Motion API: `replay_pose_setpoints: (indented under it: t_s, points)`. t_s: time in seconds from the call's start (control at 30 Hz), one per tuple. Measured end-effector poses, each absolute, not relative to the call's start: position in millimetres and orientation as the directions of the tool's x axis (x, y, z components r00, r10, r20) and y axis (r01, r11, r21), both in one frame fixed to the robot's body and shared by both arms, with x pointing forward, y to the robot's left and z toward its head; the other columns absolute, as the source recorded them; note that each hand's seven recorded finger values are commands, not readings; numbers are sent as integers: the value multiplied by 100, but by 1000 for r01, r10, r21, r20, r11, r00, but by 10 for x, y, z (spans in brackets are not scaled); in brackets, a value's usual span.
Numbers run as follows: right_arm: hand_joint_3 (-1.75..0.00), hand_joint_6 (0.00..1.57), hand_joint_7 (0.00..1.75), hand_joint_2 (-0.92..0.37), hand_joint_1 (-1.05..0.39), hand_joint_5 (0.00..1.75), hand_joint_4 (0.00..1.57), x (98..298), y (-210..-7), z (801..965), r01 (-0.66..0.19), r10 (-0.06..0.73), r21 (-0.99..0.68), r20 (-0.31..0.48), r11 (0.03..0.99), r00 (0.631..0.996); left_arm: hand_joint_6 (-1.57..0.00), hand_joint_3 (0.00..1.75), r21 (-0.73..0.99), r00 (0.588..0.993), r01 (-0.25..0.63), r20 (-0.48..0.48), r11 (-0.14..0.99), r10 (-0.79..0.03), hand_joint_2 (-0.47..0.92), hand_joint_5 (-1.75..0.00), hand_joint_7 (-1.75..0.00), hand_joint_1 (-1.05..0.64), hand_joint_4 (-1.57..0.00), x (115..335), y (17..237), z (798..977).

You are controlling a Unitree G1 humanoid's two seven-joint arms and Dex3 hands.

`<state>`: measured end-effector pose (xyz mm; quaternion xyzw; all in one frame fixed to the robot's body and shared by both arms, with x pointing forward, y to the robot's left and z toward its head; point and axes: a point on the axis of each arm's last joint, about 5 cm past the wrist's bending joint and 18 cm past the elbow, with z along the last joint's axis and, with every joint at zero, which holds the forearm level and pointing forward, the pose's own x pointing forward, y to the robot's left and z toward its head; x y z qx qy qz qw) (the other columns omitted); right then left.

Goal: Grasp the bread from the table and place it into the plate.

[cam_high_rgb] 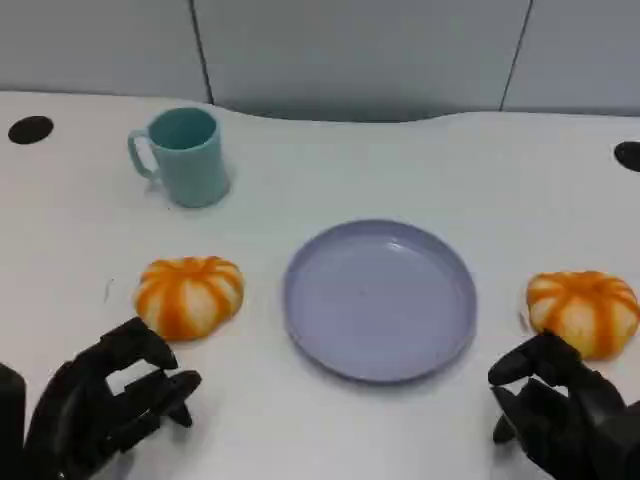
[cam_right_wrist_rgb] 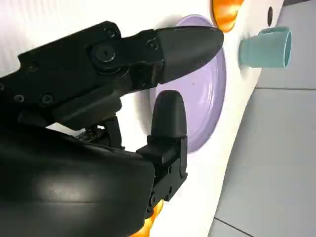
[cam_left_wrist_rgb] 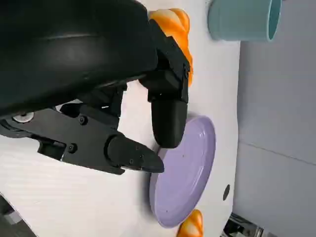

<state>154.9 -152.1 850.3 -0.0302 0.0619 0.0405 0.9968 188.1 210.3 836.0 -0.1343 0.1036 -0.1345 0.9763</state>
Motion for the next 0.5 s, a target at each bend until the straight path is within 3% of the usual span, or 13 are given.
replay_pose_setpoints:
  t_s: [0.5]
  points:
    - [-33,34,175,-92,-27,175,56,1529,-1516,8497,-82,75,-50,-136,995,988,-50,6,-285,944,236,-159,929,-289,92,-175,-175,-24,-65,1867,2108,8374]
